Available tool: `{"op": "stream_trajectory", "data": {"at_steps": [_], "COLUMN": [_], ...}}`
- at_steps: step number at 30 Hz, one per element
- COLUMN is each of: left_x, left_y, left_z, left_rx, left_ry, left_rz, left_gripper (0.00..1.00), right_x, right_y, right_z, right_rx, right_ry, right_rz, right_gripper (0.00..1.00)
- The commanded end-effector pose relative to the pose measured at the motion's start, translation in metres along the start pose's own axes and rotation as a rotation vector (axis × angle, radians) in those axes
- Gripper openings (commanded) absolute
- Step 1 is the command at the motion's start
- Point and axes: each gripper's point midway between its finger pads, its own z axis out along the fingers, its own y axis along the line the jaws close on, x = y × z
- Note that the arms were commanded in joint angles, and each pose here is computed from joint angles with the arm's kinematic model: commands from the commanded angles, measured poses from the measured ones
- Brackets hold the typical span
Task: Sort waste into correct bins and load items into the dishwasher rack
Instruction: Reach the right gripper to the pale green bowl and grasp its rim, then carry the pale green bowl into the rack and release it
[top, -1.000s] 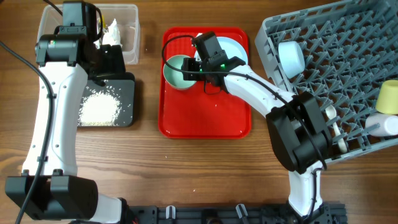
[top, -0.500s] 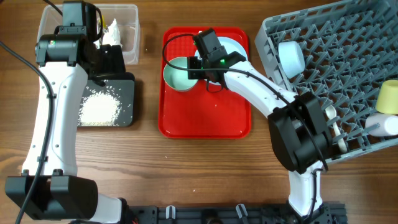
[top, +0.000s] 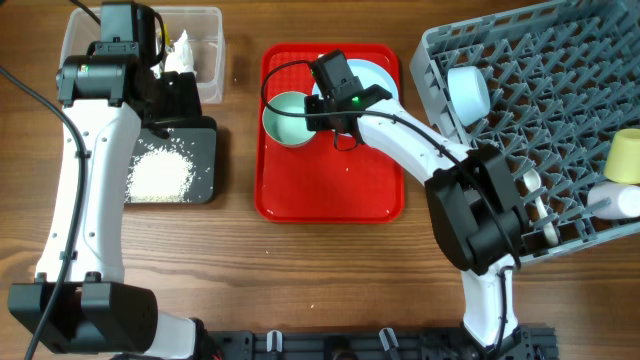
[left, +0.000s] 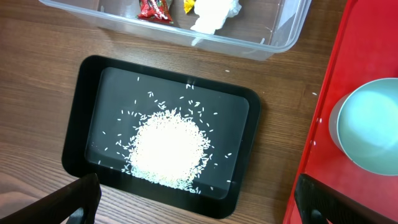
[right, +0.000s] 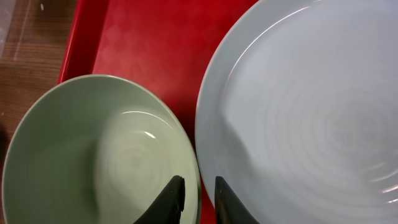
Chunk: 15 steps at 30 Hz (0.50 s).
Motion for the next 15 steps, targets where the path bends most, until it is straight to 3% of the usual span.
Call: {"op": "stream_trajectory", "data": {"at_steps": [1,4,9,14,15], "left_x": [-0.001,-0.001,-0.001,-0.001,-0.001], "left_y": [0.003,0.003,0.003,0.003,0.003], "left_z": [0.001,0.001,0.001,0.001,0.001], "left_rx": [-0.011,-0.011,-0.011,-0.011,-0.011], "left_ry": [-0.001,-0.001,-0.001,-0.001,-0.001], "left_rz": [-0.012,-0.012,-0.012,-0.012,-0.012], "left_gripper": [1.00,1.00,1.00,1.00,1.00], "right_x": [0.005,0.004,-0.007,-0.076,-0.089], "right_y": [-0.002,-0.002,0.000,-0.023,-0.034], "right_z": [0.014,0.014,0.005,-0.091,-0.129], "right_rx": [0.002,0.001,-0.008,0.125,0.183], "right_ry": [0.017,0.014,-0.011,-0.225,-0.280], "right_rz": [-0.004,0.001,-0.040,-0.142,-0.160], "right_gripper": [0.14,0.04,0.04,0.04,0.04]}}
